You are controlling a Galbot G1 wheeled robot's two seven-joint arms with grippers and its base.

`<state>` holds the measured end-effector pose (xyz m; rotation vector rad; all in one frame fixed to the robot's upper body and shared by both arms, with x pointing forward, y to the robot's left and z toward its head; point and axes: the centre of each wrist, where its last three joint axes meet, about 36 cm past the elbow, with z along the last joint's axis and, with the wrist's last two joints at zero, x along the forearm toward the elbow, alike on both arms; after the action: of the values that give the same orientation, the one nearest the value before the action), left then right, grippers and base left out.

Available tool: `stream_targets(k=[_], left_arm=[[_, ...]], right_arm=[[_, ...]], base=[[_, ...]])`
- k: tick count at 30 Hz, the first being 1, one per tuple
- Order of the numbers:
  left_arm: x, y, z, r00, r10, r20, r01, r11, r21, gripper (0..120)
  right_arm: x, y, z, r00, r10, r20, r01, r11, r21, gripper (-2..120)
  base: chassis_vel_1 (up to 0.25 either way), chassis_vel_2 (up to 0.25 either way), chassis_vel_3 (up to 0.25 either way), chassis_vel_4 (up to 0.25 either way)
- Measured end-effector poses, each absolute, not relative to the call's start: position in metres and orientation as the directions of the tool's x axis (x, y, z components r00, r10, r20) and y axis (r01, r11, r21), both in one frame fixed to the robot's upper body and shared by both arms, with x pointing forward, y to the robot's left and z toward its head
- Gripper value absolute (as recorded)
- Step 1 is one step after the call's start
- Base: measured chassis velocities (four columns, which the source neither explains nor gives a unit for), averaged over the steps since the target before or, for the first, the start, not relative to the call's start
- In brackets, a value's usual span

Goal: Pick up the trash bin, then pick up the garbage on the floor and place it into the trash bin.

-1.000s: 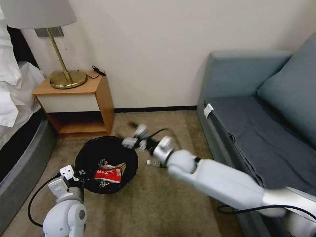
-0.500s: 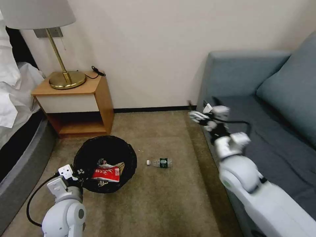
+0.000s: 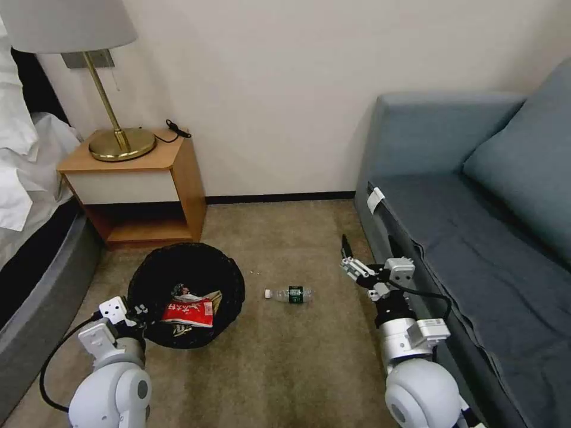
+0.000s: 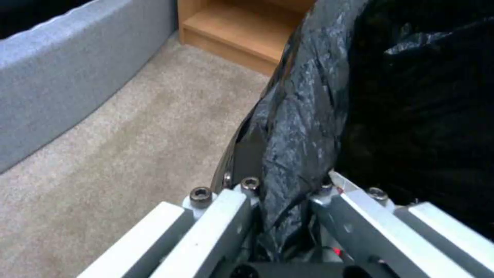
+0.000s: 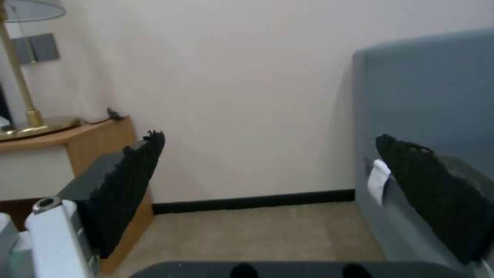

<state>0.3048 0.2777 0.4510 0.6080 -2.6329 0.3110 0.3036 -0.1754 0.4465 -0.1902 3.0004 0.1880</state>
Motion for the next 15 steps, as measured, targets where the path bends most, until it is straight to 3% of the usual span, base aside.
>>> stream_targets(k=[6, 15], left_arm=[[0.305, 0.278, 0.451, -0.818, -0.368, 0.443, -0.461, 0.879, -0.122, 2], [0.306, 0.279, 0.448, -0.816, -0.368, 0.446, -0.463, 0.878, -0.122, 2]], right_arm=[[0.306, -0.176, 0.443, -0.984, -0.125, -0.131, -0.139, 0.985, 0.106, 100], [0.324, -0.179, 0.431, -0.974, -0.175, -0.144, -0.189, 0.978, 0.088, 100]], base=[[-0.093, 0.102, 0.084, -0.095], [-0.19, 0.184, 0.192, -0.196]])
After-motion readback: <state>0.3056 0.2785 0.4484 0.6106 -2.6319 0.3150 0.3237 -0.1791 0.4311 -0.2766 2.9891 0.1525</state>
